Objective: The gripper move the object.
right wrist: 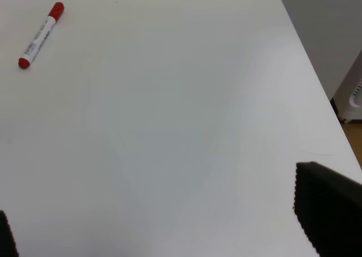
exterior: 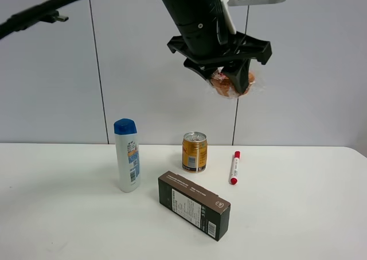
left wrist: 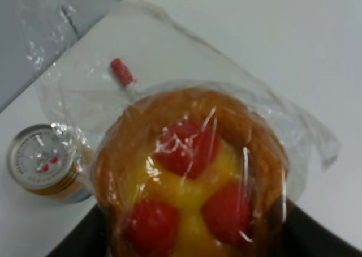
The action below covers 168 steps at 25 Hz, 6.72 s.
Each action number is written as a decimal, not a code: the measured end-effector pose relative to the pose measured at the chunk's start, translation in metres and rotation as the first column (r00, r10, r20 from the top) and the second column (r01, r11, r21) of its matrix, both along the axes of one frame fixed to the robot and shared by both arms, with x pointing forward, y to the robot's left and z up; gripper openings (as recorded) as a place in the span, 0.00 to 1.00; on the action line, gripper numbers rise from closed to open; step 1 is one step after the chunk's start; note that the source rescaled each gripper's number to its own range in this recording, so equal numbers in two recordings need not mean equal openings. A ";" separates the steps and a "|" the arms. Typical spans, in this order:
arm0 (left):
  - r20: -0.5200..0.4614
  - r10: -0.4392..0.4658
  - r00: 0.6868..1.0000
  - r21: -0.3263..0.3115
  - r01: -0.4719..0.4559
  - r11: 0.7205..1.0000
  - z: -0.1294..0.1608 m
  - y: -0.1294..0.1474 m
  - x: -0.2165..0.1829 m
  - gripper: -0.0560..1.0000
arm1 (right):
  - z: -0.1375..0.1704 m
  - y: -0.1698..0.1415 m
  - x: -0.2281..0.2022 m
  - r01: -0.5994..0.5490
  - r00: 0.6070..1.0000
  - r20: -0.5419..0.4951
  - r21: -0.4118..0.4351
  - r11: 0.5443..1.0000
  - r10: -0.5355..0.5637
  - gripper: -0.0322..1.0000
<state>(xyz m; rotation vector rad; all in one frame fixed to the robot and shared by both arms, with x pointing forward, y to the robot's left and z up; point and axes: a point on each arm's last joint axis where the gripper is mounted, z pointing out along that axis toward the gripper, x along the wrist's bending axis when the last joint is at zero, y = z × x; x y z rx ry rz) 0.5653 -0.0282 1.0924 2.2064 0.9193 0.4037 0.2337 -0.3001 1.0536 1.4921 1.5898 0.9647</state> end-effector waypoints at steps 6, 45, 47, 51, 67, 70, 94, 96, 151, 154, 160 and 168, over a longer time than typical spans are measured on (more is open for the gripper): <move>0.089 0.065 0.994 0.001 -0.065 0.998 0.005 0.024 0.028 0.07 | 0.000 0.000 0.000 0.000 1.000 0.000 0.000 1.000 0.000 1.00; 0.070 0.208 0.976 0.170 -0.217 0.961 -0.096 0.108 0.129 0.07 | 0.000 0.000 0.000 0.000 1.000 0.000 0.000 1.000 0.000 1.00; 0.091 0.227 0.970 0.155 -0.239 0.959 -0.080 0.117 0.129 0.07 | 0.000 0.000 0.000 0.000 1.000 0.000 0.000 1.000 0.000 1.00; 0.100 0.269 0.958 0.141 -0.282 0.949 -0.048 0.135 0.123 0.07 | 0.000 0.000 0.000 0.000 1.000 0.000 0.000 1.000 0.000 1.00; -0.089 0.332 0.939 0.161 -0.315 0.935 0.026 0.175 0.030 0.07 | 0.000 0.000 0.000 0.000 1.000 0.000 0.000 1.000 0.000 1.00; -0.144 0.319 0.937 0.177 -0.292 0.940 0.013 0.180 -0.001 0.07 | 0.000 0.000 0.000 0.000 1.000 0.000 0.000 1.000 0.000 1.00; -0.142 0.212 0.967 0.059 -0.205 0.977 -0.166 0.159 -0.080 0.07 | 0.000 0.000 0.000 0.000 1.000 0.000 0.000 1.000 0.000 1.00; -0.169 0.216 0.962 0.089 -0.203 0.975 -0.181 0.158 -0.080 0.07 | 0.000 0.000 0.000 0.000 1.000 0.000 0.000 1.000 0.000 1.00; 0.021 0.061 0.998 0.172 -0.064 0.983 0.002 0.174 -0.084 1.00 | 0.000 0.000 0.000 0.000 1.000 0.000 0.000 1.000 0.000 1.00; 0.010 0.109 0.994 0.328 -0.106 0.939 0.005 0.200 -0.081 1.00 | 0.000 0.000 0.000 0.000 1.000 0.000 0.000 1.000 0.000 1.00; -0.080 0.339 0.937 0.439 -0.272 0.856 0.017 0.266 -0.092 1.00 | 0.000 0.000 0.000 0.000 1.000 0.000 0.000 1.000 0.000 1.00; 0.015 0.552 0.834 0.273 -0.534 0.800 0.071 0.324 -0.165 1.00 | 0.000 0.000 0.000 0.000 1.000 0.000 0.000 1.000 0.000 1.00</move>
